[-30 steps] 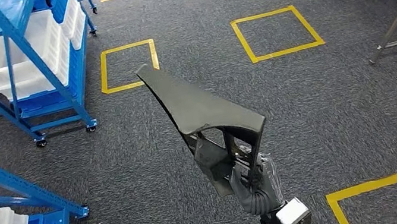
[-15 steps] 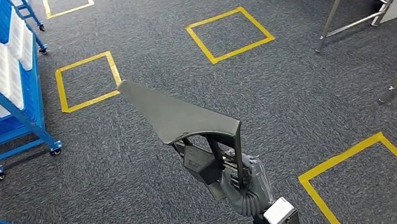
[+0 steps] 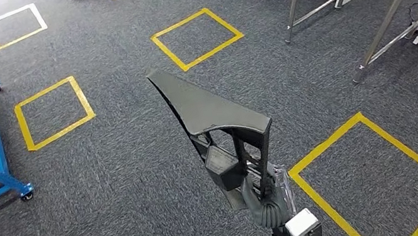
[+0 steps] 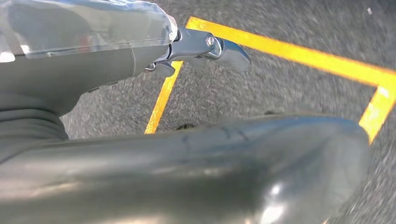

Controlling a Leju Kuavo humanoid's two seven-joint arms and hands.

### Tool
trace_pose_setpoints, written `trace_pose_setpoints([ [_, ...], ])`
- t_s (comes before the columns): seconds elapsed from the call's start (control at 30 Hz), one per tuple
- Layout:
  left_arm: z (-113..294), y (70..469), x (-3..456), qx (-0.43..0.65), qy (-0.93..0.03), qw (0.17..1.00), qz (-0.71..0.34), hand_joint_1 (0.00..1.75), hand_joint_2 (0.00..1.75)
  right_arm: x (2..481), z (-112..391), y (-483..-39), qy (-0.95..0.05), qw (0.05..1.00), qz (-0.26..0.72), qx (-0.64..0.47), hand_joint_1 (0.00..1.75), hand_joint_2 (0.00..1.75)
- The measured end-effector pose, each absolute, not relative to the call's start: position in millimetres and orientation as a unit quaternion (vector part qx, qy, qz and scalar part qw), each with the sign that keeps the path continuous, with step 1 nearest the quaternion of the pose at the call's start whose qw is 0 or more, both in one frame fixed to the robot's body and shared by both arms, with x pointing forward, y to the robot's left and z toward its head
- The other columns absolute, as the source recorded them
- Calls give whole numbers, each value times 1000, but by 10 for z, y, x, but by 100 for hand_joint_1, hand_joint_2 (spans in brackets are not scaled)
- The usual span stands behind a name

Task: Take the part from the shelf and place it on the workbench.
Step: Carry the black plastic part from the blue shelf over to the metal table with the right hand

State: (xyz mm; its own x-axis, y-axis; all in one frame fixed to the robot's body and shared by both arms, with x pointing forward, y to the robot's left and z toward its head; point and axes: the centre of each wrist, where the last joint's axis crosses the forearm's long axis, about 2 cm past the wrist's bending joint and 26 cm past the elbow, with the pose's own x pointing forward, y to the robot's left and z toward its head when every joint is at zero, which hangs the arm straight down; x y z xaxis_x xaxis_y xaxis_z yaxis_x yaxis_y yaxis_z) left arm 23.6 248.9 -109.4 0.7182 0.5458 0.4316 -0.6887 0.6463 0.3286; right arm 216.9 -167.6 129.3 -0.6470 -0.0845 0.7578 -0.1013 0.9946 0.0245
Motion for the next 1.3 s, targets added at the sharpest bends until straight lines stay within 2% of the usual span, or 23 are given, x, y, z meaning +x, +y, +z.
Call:
trace_pose_setpoints([
  [0.7, -1114, 2709, 270, 201, -182, 905, 329, 0, 0, 1947, 1159, -2268, -897, 441, -9, -4, 175, 175],
  [1.1, -1115, 2765, 267, 207, -174, 906, 326, 0, 0, 1937, 1150, -2298, -898, 440, 0, -5, 175, 175],
  [1.3, -1111, 2765, 282, 225, -159, 903, 329, 0, 0, 1989, 1175, -2072, -900, 436, 12, 12, 175, 175],
])
